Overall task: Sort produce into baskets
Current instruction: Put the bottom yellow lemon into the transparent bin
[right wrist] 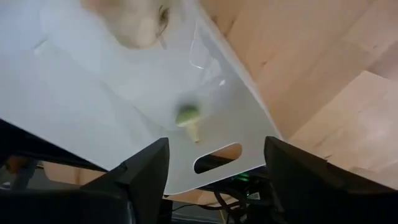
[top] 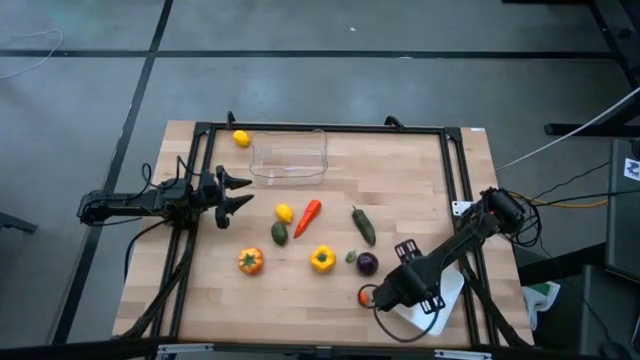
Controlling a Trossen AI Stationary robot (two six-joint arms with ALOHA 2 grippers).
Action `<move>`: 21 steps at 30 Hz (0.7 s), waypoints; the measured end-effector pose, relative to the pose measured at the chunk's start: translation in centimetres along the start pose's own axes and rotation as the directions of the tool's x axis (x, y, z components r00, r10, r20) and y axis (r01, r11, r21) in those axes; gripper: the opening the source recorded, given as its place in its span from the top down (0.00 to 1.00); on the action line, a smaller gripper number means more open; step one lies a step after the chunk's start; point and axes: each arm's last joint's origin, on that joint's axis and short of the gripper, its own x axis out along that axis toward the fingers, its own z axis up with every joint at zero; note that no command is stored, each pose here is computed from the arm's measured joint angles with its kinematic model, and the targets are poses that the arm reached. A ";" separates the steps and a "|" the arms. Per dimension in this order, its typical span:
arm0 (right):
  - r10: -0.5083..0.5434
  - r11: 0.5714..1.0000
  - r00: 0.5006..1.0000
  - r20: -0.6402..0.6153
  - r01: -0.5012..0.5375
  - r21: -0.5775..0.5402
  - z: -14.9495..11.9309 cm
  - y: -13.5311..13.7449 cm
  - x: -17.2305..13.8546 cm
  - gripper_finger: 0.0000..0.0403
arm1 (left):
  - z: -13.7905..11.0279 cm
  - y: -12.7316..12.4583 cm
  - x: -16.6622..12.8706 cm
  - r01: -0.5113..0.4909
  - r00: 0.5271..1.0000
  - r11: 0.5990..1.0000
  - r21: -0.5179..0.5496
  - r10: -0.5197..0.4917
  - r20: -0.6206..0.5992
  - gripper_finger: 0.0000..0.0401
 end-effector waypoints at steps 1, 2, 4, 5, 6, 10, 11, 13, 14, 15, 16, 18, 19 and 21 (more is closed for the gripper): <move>0.000 1.000 1.000 0.000 0.000 0.005 0.0 -0.1 0.0 0.36 | 0.1 0.0 0.0 0.003 1.000 1.000 -0.018 -0.003 0.008 0.41; -0.005 1.000 1.000 0.003 0.005 0.011 0.1 -0.4 -0.1 0.36 | 0.2 -0.1 0.0 0.016 1.000 0.999 -0.042 -0.015 0.021 0.41; -0.018 1.000 1.000 0.008 0.018 0.026 0.2 -0.7 -0.1 0.36 | 0.6 -0.3 0.0 0.056 0.997 0.995 -0.084 -0.051 0.054 0.41; -0.024 0.999 1.000 0.009 0.023 0.035 0.2 -0.9 -0.1 0.36 | 0.8 -0.4 -0.1 0.072 0.996 0.993 -0.088 -0.067 0.059 0.41; -0.022 0.999 1.000 0.009 0.022 0.040 0.2 -1.0 -0.2 0.36 | 1.0 -0.5 -0.1 0.081 0.995 0.993 -0.087 -0.076 0.061 0.41; -0.022 0.996 0.999 0.025 0.020 0.082 0.1 -1.5 -0.5 0.36 | 2.2 -0.9 -0.1 0.091 0.994 0.994 -0.065 -0.086 0.067 0.41; -0.019 0.995 0.999 0.036 0.016 0.096 -0.2 -1.7 -0.8 0.36 | 2.4 -1.0 0.0 0.088 0.995 0.994 -0.062 -0.084 0.058 0.41; -0.044 0.994 0.996 0.076 0.036 0.105 -0.9 -1.9 -1.6 0.36 | 3.1 -1.2 0.3 0.082 0.996 0.996 -0.041 -0.080 0.039 0.41; -0.069 0.992 0.992 0.102 0.057 0.117 -1.4 -2.2 -2.0 0.36 | 3.4 -1.3 0.5 0.079 0.997 0.996 -0.030 -0.078 0.028 0.41; -0.097 0.987 0.987 0.129 0.079 0.138 -1.9 -2.5 -2.5 0.36 | 3.6 -1.4 0.7 0.075 0.997 0.997 -0.020 -0.074 0.013 0.41; -0.121 0.983 0.980 0.155 0.096 0.159 -2.4 -2.7 -3.0 0.36 | 3.9 -1.6 1.0 0.070 0.998 0.997 -0.013 -0.070 -0.005 0.41; -0.174 0.971 0.963 0.206 0.133 0.199 -3.4 -3.5 -3.9 0.36 | 4.5 -1.9 1.7 0.060 0.997 0.998 -0.015 -0.061 -0.042 0.41; -0.208 0.963 0.951 0.231 0.157 0.219 -3.9 -3.9 -4.4 0.36 | 4.9 -2.1 2.2 0.056 0.997 0.998 -0.021 -0.057 -0.059 0.41; -0.278 0.941 0.922 0.270 0.205 0.269 -4.8 -5.1 -5.2 0.36 | 5.8 -2.6 3.2 0.047 0.994 0.998 -0.033 -0.050 -0.092 0.41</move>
